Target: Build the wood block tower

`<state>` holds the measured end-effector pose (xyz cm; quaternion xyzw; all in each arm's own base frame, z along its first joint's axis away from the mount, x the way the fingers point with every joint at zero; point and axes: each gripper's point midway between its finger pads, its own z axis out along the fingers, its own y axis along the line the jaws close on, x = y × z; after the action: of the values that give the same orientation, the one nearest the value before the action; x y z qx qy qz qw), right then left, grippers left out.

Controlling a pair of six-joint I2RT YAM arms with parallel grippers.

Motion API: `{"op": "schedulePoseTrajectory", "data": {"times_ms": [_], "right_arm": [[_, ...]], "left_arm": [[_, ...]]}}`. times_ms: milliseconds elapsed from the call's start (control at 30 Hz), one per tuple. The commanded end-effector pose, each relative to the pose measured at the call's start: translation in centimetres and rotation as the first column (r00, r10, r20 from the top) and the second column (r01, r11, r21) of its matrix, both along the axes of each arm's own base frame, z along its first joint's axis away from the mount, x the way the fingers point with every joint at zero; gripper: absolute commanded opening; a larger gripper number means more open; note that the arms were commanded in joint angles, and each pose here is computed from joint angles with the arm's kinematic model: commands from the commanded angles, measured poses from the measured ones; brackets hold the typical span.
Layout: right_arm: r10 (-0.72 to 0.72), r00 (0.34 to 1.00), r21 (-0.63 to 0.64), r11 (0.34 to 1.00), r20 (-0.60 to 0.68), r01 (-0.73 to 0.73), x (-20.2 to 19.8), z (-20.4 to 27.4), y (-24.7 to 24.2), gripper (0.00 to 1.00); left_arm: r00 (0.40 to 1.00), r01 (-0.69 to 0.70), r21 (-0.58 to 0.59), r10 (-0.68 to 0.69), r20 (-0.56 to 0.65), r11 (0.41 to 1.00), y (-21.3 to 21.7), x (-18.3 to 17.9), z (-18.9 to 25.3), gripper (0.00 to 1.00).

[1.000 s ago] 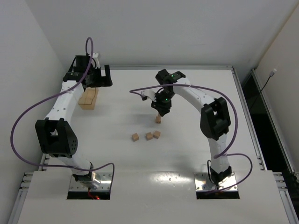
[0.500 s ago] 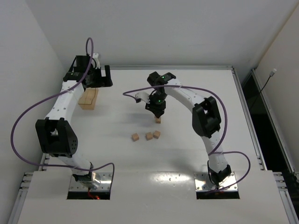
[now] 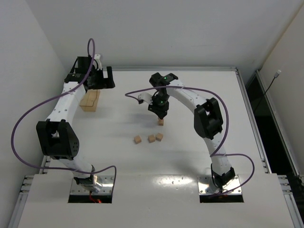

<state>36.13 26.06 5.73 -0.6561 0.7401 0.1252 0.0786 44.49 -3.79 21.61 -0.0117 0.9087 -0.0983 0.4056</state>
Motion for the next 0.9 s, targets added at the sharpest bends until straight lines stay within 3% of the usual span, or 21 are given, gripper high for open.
{"op": "schedulePoseTrajectory", "data": {"times_ms": [0, 867], "right_arm": [[-0.012, 1.000, 0.017, 1.000, 0.004, 0.012, 0.2, 0.4, 0.6, 0.00], [-0.037, 0.999, 0.022, 0.999, -0.011, 0.037, -0.5, -1.6, 0.4, 0.02]], "left_arm": [[0.999, -0.005, -0.016, 0.006, 0.051, 1.000, 0.1, 0.8, 1.7, 1.00], [0.999, 0.002, -0.022, -0.001, 0.050, 1.000, 0.0, 0.8, 1.7, 1.00]]}}
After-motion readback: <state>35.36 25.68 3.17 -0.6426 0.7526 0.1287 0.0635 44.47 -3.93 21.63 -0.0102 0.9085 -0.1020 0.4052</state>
